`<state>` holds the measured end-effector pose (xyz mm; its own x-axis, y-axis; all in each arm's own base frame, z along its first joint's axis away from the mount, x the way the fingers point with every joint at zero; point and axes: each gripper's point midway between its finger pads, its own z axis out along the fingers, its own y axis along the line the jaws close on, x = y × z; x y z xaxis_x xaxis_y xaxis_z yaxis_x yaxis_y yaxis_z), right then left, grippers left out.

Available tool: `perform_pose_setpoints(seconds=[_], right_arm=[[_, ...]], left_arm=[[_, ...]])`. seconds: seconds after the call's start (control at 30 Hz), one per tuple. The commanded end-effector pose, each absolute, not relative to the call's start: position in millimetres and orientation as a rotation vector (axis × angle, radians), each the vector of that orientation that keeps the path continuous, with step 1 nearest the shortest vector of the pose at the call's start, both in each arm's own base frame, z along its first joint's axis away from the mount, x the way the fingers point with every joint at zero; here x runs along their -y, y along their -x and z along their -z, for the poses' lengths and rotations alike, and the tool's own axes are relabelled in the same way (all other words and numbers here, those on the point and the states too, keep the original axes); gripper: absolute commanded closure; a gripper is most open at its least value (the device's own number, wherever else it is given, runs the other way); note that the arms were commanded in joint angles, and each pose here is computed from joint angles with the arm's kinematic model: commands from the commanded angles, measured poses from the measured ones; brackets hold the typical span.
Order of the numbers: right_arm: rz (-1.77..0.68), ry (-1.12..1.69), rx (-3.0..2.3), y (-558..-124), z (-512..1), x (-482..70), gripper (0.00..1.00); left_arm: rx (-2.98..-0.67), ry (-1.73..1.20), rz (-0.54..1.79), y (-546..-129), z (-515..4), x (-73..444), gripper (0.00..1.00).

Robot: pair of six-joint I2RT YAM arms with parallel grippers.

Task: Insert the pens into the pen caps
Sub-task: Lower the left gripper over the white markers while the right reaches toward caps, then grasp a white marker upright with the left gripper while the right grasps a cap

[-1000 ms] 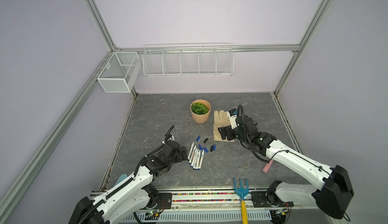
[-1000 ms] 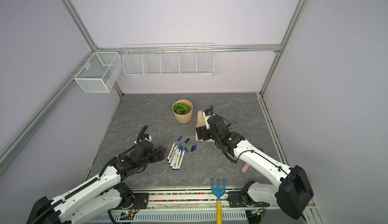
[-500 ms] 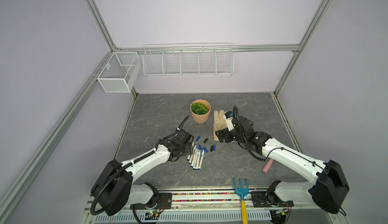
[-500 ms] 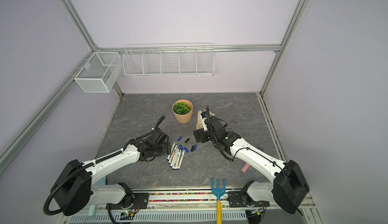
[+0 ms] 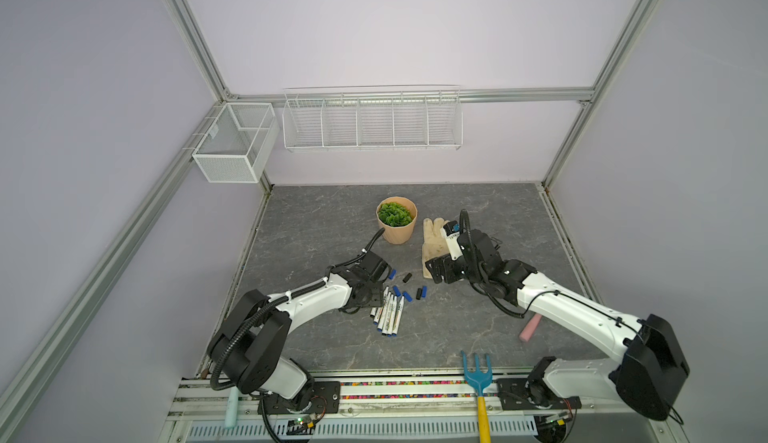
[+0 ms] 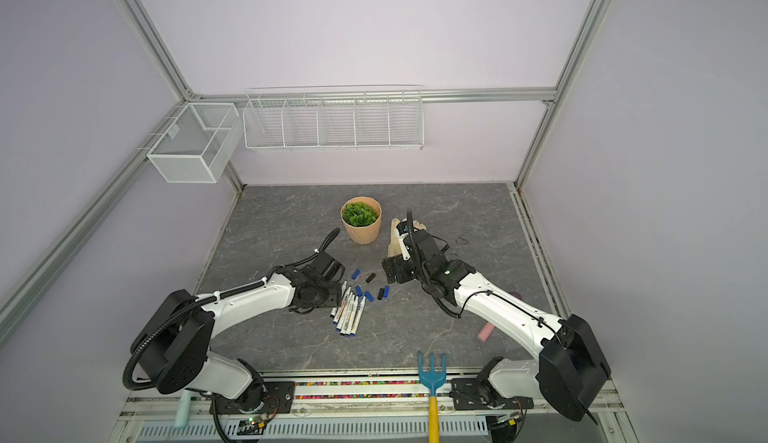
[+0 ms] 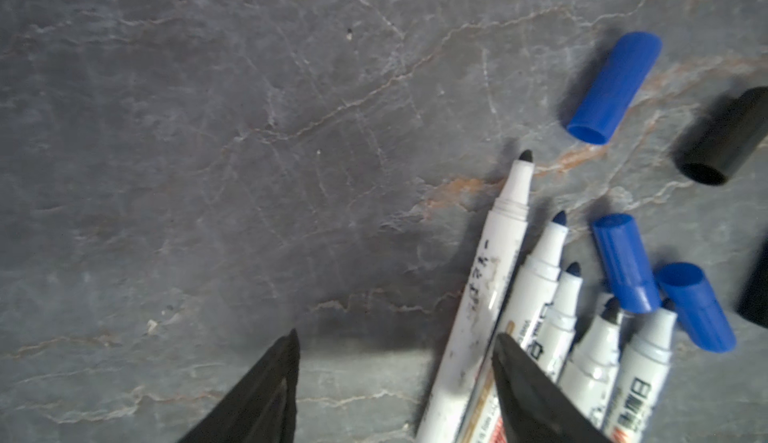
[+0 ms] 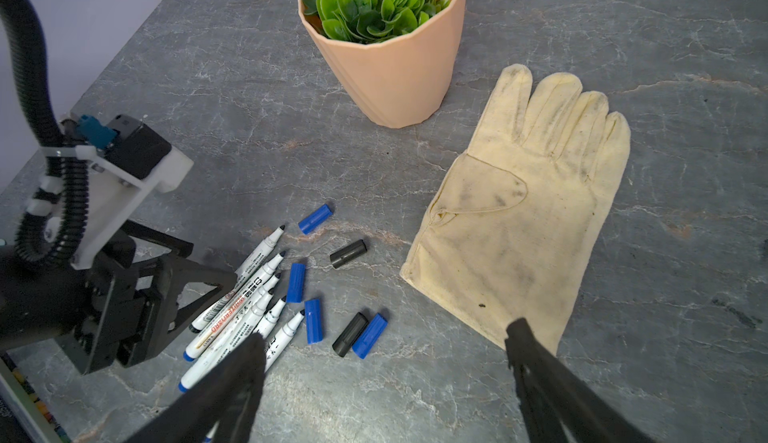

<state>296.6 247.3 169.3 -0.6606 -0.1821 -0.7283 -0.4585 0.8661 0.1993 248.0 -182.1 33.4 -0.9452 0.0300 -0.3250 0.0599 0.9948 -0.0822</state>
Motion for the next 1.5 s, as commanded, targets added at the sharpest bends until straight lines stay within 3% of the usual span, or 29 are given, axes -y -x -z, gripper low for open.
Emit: perform_pose_setpoints(seconds=[0.0,0.23,0.7,0.83,0.97,1.1,1.2,1.47], right_arm=[[-0.505,0.461,-2.276,-297,-178,-253,0.07],[-0.502,0.46,-2.28,-296,-176,-253,0.07],[-0.469,0.415,-2.265,-299,-181,-244,0.07],[-0.504,0.39,-2.238,-298,-190,-245,0.07],[-0.587,0.38,-2.225,-295,-203,-254,0.08],[-0.741,0.581,-2.21,-274,-217,-283,0.05],[-0.917,0.688,-2.165,-255,-227,-308,0.0],[-0.973,0.761,-2.213,-245,-216,-337,0.11]], left_arm=[[-2.832,-0.106,0.11,-247,-31,185,0.3],[-2.869,-0.112,0.048,-242,-23,179,0.4],[-2.944,-0.107,-0.015,-220,-5,163,0.99],[-2.881,-0.108,0.079,-229,-22,174,1.0],[-2.664,-0.219,0.426,-239,-73,216,1.0],[-2.421,-0.288,0.703,-237,-125,248,1.0],[-2.309,-0.293,0.797,-232,-144,257,1.0],[-2.151,-0.305,0.84,-218,-176,275,1.0]])
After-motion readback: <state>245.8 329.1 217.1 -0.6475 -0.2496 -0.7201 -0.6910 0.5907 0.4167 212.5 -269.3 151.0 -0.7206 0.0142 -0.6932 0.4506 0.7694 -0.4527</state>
